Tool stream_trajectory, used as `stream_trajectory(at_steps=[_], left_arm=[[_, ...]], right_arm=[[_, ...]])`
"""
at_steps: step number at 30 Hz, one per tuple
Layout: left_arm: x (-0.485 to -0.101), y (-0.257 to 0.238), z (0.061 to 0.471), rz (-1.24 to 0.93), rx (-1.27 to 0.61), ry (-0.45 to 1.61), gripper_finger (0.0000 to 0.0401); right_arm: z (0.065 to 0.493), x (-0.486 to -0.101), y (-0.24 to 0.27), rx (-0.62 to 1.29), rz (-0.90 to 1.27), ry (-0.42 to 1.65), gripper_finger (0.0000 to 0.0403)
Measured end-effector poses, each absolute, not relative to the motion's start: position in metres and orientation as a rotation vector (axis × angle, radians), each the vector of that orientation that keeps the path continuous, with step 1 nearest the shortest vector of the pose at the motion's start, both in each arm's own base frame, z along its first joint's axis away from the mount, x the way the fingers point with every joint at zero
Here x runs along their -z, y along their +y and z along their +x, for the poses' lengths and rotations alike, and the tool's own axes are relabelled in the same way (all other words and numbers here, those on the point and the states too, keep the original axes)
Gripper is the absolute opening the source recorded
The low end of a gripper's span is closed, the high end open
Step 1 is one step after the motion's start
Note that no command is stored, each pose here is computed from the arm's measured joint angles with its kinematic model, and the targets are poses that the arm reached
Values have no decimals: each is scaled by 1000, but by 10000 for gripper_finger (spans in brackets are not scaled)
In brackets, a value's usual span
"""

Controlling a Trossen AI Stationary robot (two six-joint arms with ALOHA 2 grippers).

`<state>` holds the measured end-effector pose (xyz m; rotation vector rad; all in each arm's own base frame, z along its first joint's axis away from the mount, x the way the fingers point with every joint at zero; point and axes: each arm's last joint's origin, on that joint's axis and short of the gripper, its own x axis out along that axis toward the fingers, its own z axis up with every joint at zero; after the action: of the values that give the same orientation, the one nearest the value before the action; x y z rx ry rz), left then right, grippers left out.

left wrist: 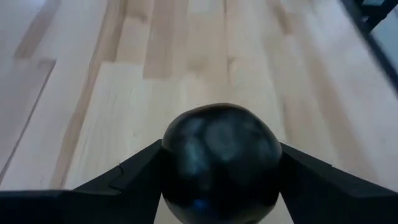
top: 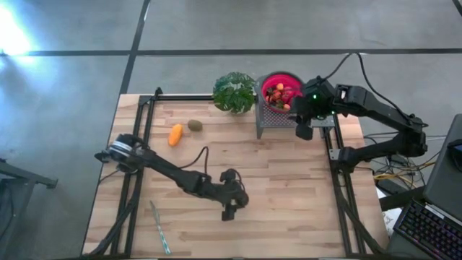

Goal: Pick & Place Fruit
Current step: Put the plum into the red strainer bowl on the shelf

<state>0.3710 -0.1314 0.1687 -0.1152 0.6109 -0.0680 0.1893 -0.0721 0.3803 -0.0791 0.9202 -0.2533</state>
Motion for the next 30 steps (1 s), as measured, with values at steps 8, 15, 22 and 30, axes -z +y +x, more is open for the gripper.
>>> stream_trajectory(at_steps=[8,15,22,30], left_arm=[[-176,-122,371,-131,63,549,275],[-181,-104,367,-236,144,330,275],[-193,-74,370,-393,207,106,275],[-213,-43,379,-495,267,-25,275]], right_arm=[[202,-369,-22,247,-287,929,122],[205,-354,34,205,-385,865,152],[204,-340,79,238,-501,684,192],[206,-325,103,258,-594,541,255]])
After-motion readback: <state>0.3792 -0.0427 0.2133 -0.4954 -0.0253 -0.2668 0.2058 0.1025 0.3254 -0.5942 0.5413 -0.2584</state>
